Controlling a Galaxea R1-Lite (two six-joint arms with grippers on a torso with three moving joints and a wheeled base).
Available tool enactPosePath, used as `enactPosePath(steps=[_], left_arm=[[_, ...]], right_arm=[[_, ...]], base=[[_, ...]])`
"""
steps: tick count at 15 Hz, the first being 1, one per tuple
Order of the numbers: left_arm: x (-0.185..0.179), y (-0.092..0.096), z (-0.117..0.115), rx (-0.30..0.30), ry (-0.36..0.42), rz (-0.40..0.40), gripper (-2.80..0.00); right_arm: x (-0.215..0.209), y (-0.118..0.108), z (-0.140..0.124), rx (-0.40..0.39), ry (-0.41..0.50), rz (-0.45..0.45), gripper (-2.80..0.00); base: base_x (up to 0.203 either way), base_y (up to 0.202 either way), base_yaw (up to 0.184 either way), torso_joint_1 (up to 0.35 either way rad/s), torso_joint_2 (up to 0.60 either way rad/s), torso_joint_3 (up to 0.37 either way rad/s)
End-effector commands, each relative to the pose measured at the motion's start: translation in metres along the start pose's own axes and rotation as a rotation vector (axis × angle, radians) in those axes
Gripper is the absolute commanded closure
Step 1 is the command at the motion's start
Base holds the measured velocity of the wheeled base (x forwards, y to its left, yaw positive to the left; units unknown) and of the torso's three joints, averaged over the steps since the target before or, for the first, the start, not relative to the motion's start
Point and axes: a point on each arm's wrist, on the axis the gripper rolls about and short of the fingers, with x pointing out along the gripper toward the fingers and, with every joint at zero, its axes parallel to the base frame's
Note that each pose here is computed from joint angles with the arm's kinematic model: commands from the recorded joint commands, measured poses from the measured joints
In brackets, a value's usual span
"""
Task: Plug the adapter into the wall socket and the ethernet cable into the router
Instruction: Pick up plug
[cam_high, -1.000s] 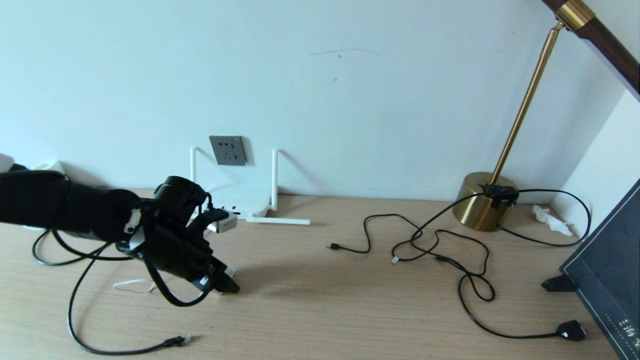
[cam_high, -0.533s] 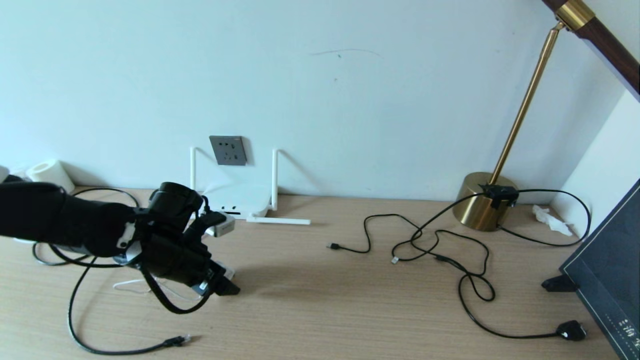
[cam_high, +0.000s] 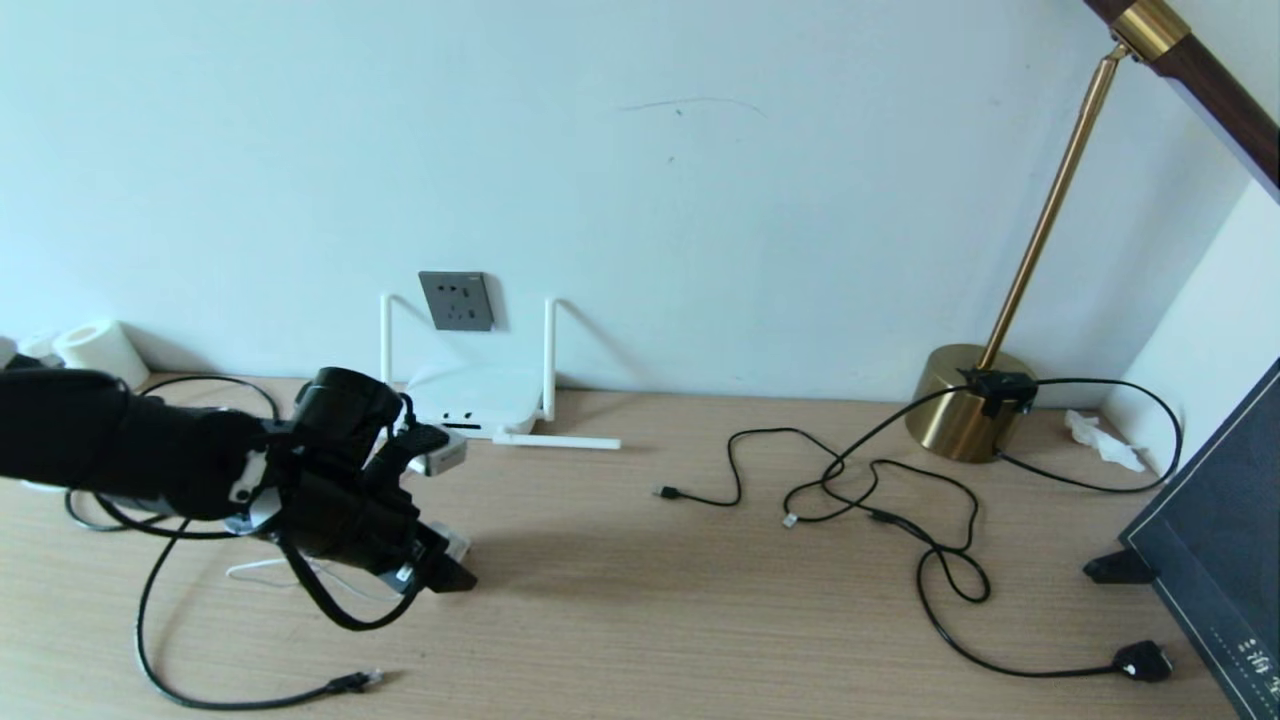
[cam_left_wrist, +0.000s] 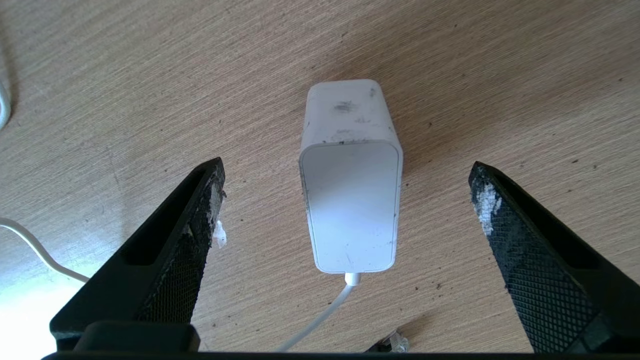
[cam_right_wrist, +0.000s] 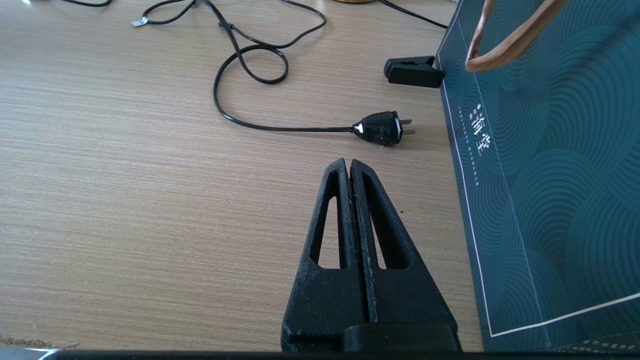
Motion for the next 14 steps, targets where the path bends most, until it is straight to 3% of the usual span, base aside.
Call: enactPosePath(steps=[1, 7, 8, 9, 14], left_arm=[[0.0018, -0.0002, -0.0011, 0.001, 0.008, -0.002, -2.8], [0.0063, -0.001, -0.0037, 0.002, -0.018, 0.008, -2.8], [0.0064, -0.0009, -0.0035, 0.003, -0.022, 0.01, -1.0], [0.0064, -0.0014, -0.0046, 0.002, -0.02, 0.007, 0.0], [0.0053, -0.0036, -0.0089, 0.005, -0.008, 0.003, 0.0]], right_arm=[[0.0, 0.0, 0.0, -0.001, 0.0, 0.0, 0.0], [0.0, 0.0, 0.0001, -0.001, -0.001, 0.0, 0.0], [0.0, 0.0, -0.0001, -0.001, 0.001, 0.0, 0.0], [0.0, 0.0, -0.0001, -0.001, 0.001, 0.0, 0.0], [0.0, 0.0, -0.0001, -0.001, 0.001, 0.0, 0.0]], base=[[0.0, 0.0, 0.0, 0.0, 0.0, 0.0], [0.0, 0.0, 0.0, 0.0, 0.0, 0.0], [0.0, 0.0, 0.0, 0.0, 0.0, 0.0], [0.0, 0.0, 0.0, 0.0, 0.0, 0.0], [0.0, 0.0, 0.0, 0.0, 0.0, 0.0]])
